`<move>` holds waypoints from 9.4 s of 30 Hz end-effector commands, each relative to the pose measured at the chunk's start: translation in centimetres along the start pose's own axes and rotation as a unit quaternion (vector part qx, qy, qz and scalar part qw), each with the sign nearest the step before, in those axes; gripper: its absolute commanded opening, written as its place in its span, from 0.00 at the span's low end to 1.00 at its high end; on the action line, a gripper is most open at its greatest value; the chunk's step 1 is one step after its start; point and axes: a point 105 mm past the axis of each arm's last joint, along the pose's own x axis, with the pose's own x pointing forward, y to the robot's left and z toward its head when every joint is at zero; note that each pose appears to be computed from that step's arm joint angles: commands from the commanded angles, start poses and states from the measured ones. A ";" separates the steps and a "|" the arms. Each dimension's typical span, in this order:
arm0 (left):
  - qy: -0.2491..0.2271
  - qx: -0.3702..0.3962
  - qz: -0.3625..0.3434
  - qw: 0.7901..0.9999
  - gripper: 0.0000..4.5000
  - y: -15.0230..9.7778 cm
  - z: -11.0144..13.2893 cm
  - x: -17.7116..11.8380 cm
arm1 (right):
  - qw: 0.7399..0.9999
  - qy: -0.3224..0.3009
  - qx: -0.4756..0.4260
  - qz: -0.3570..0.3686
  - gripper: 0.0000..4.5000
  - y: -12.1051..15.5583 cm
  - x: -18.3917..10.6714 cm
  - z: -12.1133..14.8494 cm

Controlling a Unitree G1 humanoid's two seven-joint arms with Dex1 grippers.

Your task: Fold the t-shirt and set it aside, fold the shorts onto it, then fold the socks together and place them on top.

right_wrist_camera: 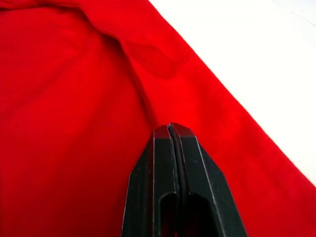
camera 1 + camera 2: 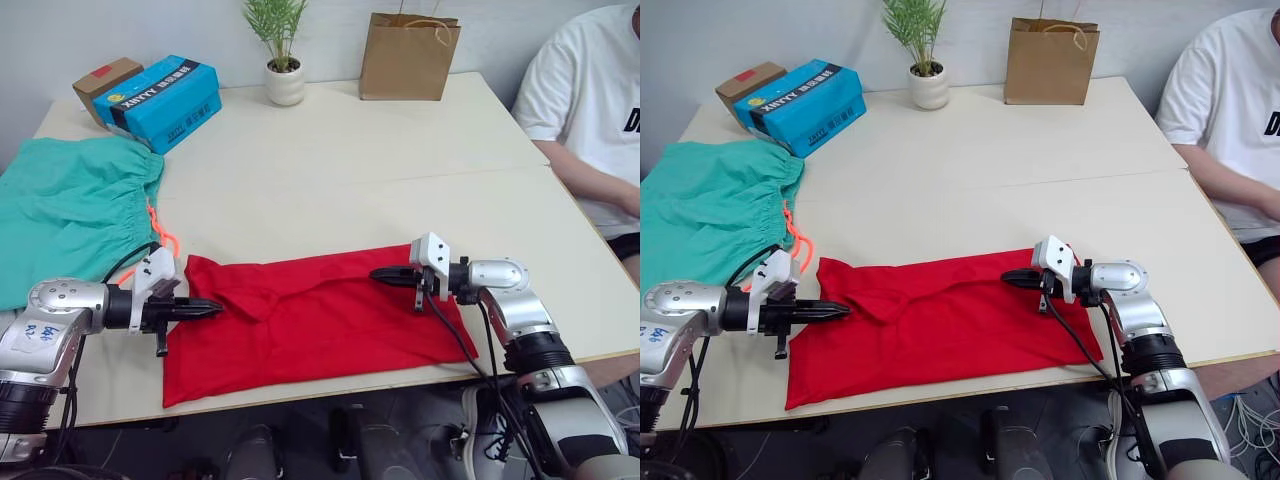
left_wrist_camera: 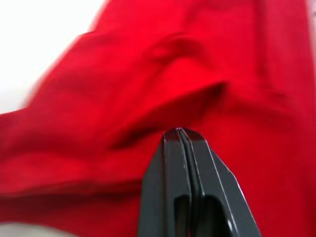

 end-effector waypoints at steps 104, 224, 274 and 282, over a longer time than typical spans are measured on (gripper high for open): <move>-0.054 0.001 0.277 0.959 0.00 3.7 -5.1 -1.3 | 0.918 0.006 0.029 -0.396 0.00 -5.8 -10.0 -4.7; -0.040 0.120 0.123 0.984 1.00 10.2 4.7 2.7 | 0.860 0.059 0.448 -0.236 0.99 0.2 -16.0 1.9; -0.164 -0.079 0.303 0.935 0.01 4.6 0.1 3.8 | 0.899 0.043 0.282 -0.332 0.00 -10.4 -4.4 -1.2; -0.180 -0.107 0.407 0.889 0.01 1.9 -1.4 2.8 | 0.919 0.029 0.213 -0.331 0.00 -11.5 0.6 0.3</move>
